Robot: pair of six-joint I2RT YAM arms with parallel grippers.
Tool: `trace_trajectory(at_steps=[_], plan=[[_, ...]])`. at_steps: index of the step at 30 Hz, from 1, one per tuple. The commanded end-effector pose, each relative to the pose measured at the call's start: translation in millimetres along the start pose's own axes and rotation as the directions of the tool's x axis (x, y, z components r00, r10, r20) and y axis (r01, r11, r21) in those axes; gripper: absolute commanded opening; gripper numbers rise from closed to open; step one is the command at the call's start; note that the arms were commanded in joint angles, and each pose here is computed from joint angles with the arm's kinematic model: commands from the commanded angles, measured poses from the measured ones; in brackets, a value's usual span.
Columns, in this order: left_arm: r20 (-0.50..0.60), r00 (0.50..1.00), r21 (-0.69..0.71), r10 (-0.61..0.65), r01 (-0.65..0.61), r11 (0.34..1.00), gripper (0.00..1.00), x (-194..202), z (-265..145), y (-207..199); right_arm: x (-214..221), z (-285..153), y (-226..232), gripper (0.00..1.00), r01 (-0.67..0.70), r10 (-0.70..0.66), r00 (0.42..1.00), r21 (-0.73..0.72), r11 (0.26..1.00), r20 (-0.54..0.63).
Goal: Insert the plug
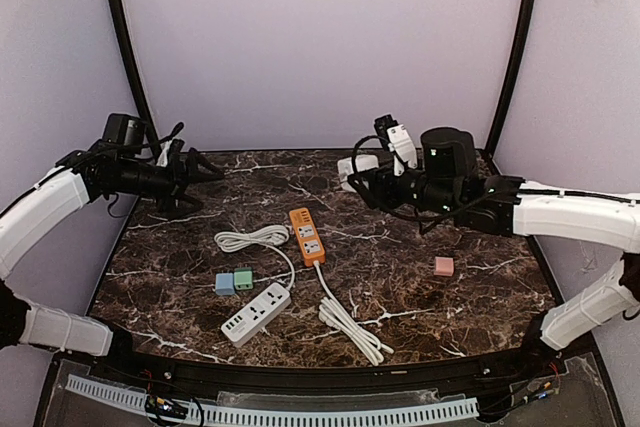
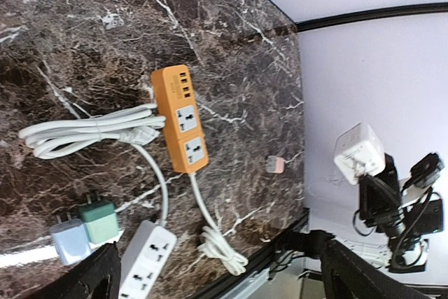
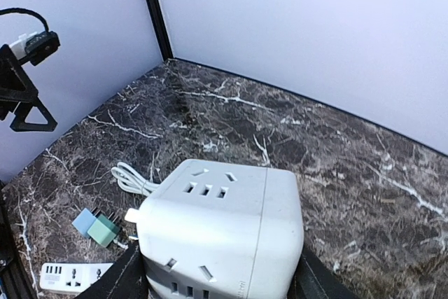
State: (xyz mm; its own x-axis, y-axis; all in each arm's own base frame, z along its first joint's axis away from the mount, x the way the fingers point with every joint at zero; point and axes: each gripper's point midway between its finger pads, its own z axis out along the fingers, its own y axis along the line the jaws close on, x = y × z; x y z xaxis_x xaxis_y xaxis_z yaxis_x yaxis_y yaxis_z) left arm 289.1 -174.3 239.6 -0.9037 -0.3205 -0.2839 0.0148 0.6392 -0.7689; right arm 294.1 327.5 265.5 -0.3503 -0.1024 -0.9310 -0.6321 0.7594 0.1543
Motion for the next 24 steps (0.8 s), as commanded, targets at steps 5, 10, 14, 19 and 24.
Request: trace_trajectory(at_steps=[5,10,14,19,24], plan=[[-0.023,0.971,0.275,-0.237,0.234,0.933,1.0,-23,-5,-64,-94,-3,36,0.38,0.14,-0.132,0.92,0.006,0.99,0.37],[-0.037,0.961,0.362,-0.275,0.27,0.892,1.0,-31,-7,-96,-120,0,46,0.38,0.155,-0.166,0.869,0.061,0.986,0.467],[-0.037,0.946,0.44,-0.323,0.305,0.844,1.0,-38,-8,-121,-139,2,54,0.38,0.124,-0.147,0.838,0.08,0.989,0.526],[-0.045,0.938,0.52,-0.343,0.316,0.794,1.0,-47,-7,-148,-147,3,65,0.38,0.081,-0.126,0.825,0.106,0.991,0.55],[-0.072,0.94,0.548,-0.333,0.316,0.774,1.0,-46,2,-170,-146,8,79,0.38,0.048,-0.119,0.836,0.146,0.988,0.536]])
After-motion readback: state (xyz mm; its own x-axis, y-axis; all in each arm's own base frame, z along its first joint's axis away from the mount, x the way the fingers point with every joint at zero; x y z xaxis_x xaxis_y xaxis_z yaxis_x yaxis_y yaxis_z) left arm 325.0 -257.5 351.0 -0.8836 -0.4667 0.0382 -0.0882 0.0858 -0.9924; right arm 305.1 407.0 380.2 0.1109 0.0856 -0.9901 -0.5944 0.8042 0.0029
